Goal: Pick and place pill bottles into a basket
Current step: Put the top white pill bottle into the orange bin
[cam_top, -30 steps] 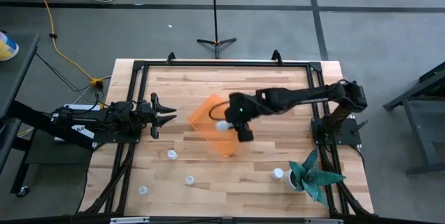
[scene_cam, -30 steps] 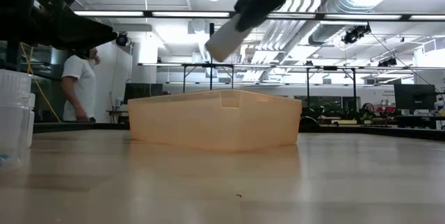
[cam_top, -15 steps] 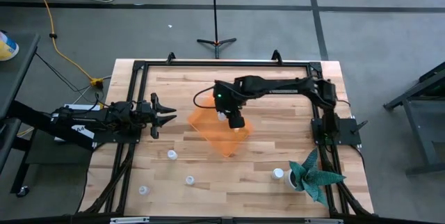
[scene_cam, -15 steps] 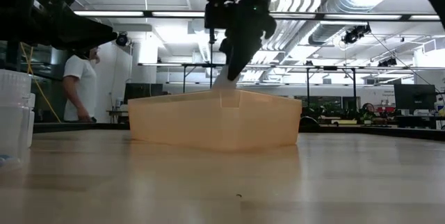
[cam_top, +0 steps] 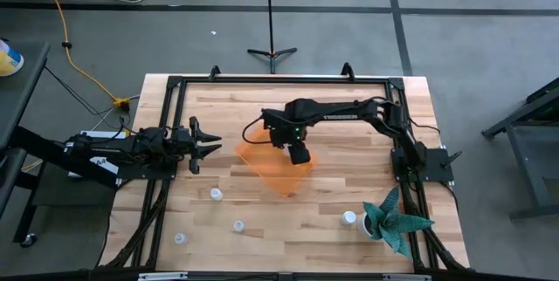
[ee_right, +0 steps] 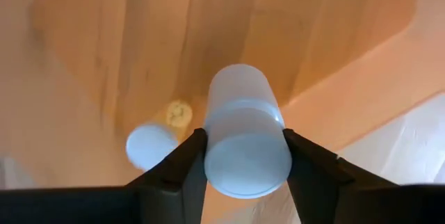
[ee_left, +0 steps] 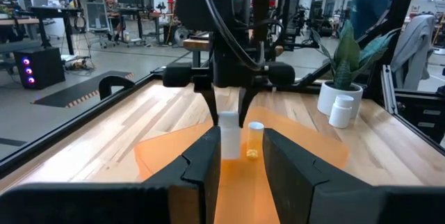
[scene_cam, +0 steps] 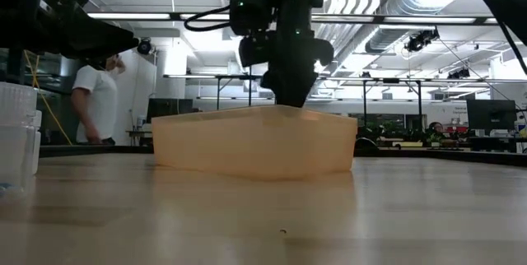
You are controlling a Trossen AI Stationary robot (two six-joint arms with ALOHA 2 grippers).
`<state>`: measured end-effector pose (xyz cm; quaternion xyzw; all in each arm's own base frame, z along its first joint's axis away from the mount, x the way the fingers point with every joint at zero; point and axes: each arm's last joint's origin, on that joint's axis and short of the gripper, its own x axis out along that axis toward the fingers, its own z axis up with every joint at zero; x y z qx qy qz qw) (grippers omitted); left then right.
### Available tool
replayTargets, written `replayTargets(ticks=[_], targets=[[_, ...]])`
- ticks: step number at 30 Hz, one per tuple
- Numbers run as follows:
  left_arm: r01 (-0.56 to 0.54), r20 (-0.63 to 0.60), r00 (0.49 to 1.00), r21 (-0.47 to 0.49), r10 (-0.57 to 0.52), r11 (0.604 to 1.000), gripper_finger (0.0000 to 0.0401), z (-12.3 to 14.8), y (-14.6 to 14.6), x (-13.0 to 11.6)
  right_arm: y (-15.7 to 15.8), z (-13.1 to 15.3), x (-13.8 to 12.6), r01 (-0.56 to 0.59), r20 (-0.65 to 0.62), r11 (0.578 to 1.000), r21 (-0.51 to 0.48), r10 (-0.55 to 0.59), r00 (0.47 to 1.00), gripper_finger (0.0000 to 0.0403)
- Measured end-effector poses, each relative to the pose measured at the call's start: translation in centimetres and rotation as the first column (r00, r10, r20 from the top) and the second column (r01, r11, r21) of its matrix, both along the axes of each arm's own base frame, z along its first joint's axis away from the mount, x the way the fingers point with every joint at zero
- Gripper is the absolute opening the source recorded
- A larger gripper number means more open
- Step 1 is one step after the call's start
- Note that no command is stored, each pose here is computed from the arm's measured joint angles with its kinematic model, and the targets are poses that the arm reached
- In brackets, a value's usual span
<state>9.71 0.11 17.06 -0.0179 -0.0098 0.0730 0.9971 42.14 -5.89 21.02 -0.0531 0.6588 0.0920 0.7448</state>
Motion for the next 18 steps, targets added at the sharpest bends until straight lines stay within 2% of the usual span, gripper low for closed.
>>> replayTargets(ticks=[6, 10, 14, 18], targets=[[0.000, 0.000, 1.000, 0.002, 0.000, 1.000, 0.0143, 0.0, 0.0, 0.0, -0.1, 0.0, 0.0, 0.006, 0.001, 1.000, -0.030, -0.006, 1.000, 0.0237], [0.000, 0.000, 1.000, 0.003, 0.000, 1.000, 0.0143, 0.0, 0.0, 0.0, -0.2, 0.0, 0.2, 0.012, 0.015, 0.998, -0.068, -0.011, 1.000, 0.0273], [0.000, -0.001, 1.000, 0.002, 0.000, 1.000, 0.0143, 0.0, 0.0, 0.0, -0.7, 1.1, 0.0, 0.030, -0.012, 0.987, -0.161, -0.032, 0.999, 0.0284], [0.000, 0.000, 1.000, 0.002, 0.000, 1.000, 0.0143, 0.0, 0.0, 0.0, -0.7, 4.0, -0.4, 0.059, -0.012, 0.991, -0.120, -0.061, 0.998, 0.0281]])
